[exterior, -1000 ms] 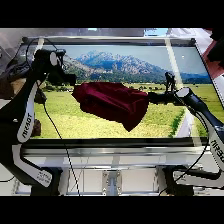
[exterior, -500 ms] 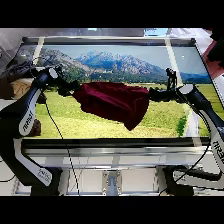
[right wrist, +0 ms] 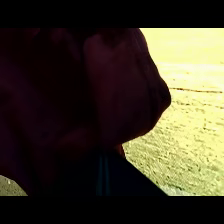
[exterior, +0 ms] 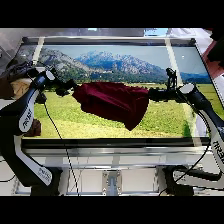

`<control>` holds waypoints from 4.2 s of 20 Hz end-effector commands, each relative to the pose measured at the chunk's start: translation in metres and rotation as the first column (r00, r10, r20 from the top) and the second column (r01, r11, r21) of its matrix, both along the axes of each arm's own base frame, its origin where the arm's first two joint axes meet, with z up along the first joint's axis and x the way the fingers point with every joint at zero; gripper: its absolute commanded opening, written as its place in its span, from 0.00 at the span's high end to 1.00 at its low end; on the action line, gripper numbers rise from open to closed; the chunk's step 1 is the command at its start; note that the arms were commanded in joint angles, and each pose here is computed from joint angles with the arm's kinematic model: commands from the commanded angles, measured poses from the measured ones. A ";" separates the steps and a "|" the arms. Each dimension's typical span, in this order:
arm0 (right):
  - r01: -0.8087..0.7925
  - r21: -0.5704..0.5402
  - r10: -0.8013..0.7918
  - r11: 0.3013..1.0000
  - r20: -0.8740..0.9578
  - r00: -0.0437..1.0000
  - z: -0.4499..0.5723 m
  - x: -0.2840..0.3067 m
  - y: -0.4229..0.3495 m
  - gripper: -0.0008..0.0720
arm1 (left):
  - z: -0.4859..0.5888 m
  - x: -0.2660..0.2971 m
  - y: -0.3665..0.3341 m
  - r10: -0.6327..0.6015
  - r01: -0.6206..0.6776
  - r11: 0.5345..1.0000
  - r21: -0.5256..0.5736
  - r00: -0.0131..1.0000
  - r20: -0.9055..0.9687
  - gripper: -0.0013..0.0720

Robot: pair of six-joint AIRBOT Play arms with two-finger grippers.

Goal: Fold the shirts.

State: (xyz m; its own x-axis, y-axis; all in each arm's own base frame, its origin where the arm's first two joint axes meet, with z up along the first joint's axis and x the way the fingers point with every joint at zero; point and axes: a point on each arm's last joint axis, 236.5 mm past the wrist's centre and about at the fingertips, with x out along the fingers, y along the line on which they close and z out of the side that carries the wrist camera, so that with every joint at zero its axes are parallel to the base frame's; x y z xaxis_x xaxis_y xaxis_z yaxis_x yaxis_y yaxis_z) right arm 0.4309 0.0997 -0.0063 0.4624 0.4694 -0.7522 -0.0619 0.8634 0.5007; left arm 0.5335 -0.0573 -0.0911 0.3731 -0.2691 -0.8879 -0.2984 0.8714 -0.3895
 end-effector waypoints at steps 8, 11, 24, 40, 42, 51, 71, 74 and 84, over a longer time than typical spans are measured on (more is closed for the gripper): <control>0.029 0.021 -0.029 0.999 0.025 0.999 0.006 0.008 0.000 0.95 | -0.002 -0.015 -0.048 -0.187 0.185 0.967 -0.173 0.982 0.006 0.78; 0.031 0.020 -0.031 0.999 0.028 0.999 0.006 0.008 0.000 0.95 | 0.003 -0.025 -0.056 -0.268 0.263 0.947 -0.185 0.963 -0.004 0.97; 0.124 -0.194 0.048 0.973 0.698 0.714 0.335 -0.056 -0.032 0.95 | 0.394 -0.087 -0.001 -0.515 0.315 0.842 0.438 0.712 0.478 0.97; -0.109 -0.051 0.120 0.993 0.308 0.944 0.172 -0.121 0.019 0.95 | 0.262 -0.066 -0.046 -0.532 0.442 0.837 0.323 0.796 0.290 0.97; -0.091 -0.025 0.094 0.996 0.189 0.978 0.099 -0.114 0.025 0.95 | 0.195 -0.033 -0.053 -0.520 0.440 0.832 0.337 0.832 0.197 0.97; 0.318 -0.046 -0.288 0.947 0.316 0.904 -0.014 -0.023 -0.015 0.87 | 0.100 0.055 -0.083 -0.344 0.264 0.924 0.277 0.890 0.299 0.69; 0.304 -0.144 -0.306 0.942 0.009 0.952 -0.007 -0.074 -0.167 0.51 | 0.088 -0.259 0.025 0.057 -0.054 0.976 0.210 0.998 -0.006 0.11; 0.301 -0.102 -0.300 0.948 0.029 0.954 -0.001 -0.068 -0.159 0.51 | 0.049 -0.318 -0.017 0.119 -0.121 0.993 -0.005 0.979 -0.165 0.11; 0.247 0.011 -0.247 0.969 0.080 0.966 0.016 -0.058 -0.134 0.51 | -0.001 -0.338 -0.041 0.226 -0.268 0.952 -0.149 0.941 -0.252 0.11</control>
State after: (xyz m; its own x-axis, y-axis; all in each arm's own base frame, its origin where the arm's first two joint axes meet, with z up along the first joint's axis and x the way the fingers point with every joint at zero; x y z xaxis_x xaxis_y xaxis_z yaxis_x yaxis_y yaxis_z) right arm 0.3701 -0.0398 0.0052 0.6116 0.3104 -0.7277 0.1310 0.8674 0.4800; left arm 0.1864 -0.0916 -0.0851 0.1816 -0.3237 -0.9286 -0.5570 0.7444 -0.3684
